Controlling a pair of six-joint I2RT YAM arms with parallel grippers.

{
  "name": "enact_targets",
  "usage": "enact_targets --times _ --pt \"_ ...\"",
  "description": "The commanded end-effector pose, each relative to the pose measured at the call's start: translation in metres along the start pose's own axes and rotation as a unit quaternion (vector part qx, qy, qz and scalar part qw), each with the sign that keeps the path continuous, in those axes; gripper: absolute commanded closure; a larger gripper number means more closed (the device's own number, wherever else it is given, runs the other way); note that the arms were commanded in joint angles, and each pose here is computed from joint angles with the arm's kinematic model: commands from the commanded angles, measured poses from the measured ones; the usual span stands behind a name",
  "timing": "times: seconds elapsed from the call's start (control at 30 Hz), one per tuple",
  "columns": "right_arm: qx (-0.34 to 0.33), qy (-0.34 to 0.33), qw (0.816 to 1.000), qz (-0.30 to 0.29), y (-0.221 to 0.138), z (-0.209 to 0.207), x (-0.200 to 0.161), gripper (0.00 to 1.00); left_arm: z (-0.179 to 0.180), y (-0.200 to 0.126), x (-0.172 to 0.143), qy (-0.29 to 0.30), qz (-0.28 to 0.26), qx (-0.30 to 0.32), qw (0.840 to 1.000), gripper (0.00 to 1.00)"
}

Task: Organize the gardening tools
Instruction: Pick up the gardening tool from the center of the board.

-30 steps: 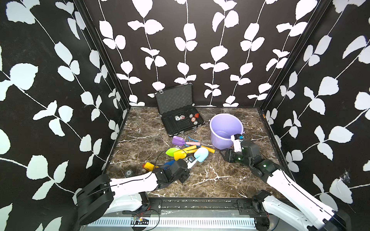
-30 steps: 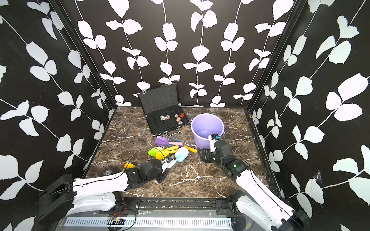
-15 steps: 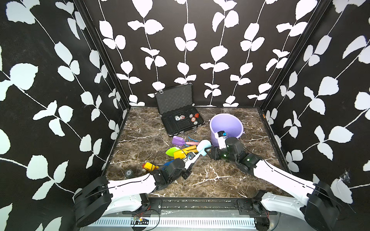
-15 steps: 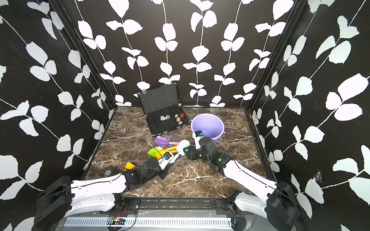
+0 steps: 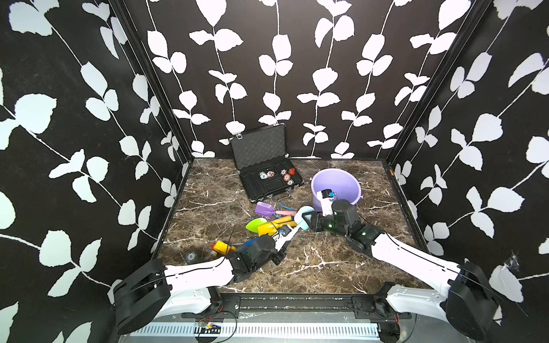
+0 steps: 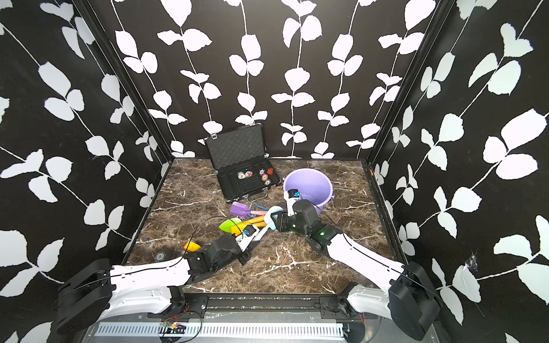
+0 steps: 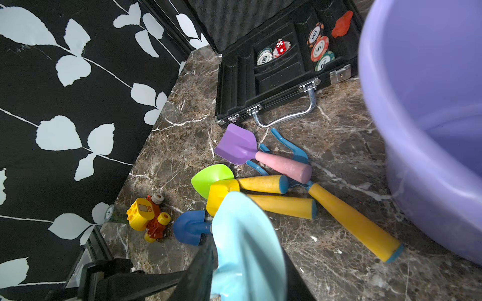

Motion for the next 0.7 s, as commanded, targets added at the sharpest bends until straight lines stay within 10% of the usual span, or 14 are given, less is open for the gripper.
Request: enact_targets --times 0.0,0.17,0.33,0.6,0.67 --pt "0.011 -0.006 1.0 -0.015 0.003 0.011 0.009 0.73 0.002 0.0 0.016 0.0 -0.034 0.003 0.999 1.0" --pt "0.003 -0.016 1.0 -0.004 0.008 0.015 0.01 0.99 0.004 0.002 0.019 0.002 -0.03 0.009 1.0 1.0" --pt "-0.009 -0.032 0.999 -0.003 0.01 0.017 0.011 1.0 0.008 -0.001 0.02 -0.006 -0.031 0.019 0.999 0.96" --pt "-0.037 -0.068 0.997 -0.026 -0.005 0.021 0.024 1.0 0.017 -0.019 0.028 -0.023 -0.047 0.036 0.998 0.07" --pt "-0.045 -0.078 0.995 -0.035 -0.011 0.024 0.029 1.0 0.019 -0.026 0.03 -0.032 -0.056 0.039 0.997 0.01"
Point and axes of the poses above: each gripper's point midway between its finger pads, its own y axis out along the fingers, its own z axis along the line the jaws close on, x = y × z, the point moved 3 cm from there along -y, back along the fingers, and after that the axes turned 12 degrees about y, right-handed, at the moved point
